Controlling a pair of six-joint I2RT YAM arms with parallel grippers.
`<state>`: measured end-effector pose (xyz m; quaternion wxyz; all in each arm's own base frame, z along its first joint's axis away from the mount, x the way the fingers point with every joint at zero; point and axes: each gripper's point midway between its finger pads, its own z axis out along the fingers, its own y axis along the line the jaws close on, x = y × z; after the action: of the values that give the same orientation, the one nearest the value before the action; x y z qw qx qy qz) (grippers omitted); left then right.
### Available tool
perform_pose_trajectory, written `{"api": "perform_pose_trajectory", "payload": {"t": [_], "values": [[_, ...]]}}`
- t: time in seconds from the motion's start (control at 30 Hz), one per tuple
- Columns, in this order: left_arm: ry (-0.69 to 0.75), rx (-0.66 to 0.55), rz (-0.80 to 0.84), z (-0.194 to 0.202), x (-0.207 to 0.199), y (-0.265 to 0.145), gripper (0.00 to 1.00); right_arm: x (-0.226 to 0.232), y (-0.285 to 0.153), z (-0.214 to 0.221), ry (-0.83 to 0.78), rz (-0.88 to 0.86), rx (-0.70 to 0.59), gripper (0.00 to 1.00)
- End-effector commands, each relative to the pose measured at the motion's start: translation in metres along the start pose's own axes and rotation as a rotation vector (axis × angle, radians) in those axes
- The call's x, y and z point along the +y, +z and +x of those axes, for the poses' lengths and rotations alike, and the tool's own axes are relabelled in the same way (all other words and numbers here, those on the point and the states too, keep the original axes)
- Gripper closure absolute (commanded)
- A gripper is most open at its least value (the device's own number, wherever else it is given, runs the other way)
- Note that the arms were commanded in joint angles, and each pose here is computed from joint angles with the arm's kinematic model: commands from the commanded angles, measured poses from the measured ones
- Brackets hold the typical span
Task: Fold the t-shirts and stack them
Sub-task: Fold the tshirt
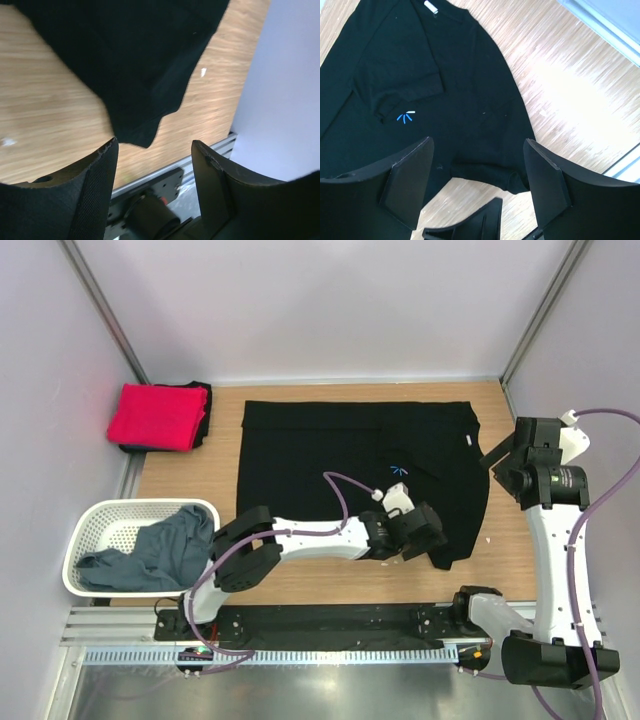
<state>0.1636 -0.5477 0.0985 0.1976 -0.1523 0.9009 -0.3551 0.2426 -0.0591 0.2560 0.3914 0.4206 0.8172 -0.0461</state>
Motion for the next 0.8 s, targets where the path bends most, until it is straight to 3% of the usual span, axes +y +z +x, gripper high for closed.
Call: {"api": "perform_pose_trajectory", "payload": {"t": [0.0,0.6,0.7,0.77], "values": [[-0.055,-0.071,0.065,-0.008,-0.034,0.002,0.39,-0.007,-0.008,-0.01,0.002,0.029,-0.037,0.22],[-0.048,-0.052,-0.046,0.008,-0.009,0.041,0.41,0.002,0.0,-0.008,-0.041,0.01,-0.009,0.21],[-0.056,-0.057,-0.055,0.006,-0.006,0.043,0.53,0.0,0.002,-0.007,-0.054,0.025,-0.006,0.21],[-0.059,-0.059,-0.058,0.002,-0.006,0.043,0.67,-0.002,0.004,-0.007,-0.06,0.037,-0.007,0.21]]}}
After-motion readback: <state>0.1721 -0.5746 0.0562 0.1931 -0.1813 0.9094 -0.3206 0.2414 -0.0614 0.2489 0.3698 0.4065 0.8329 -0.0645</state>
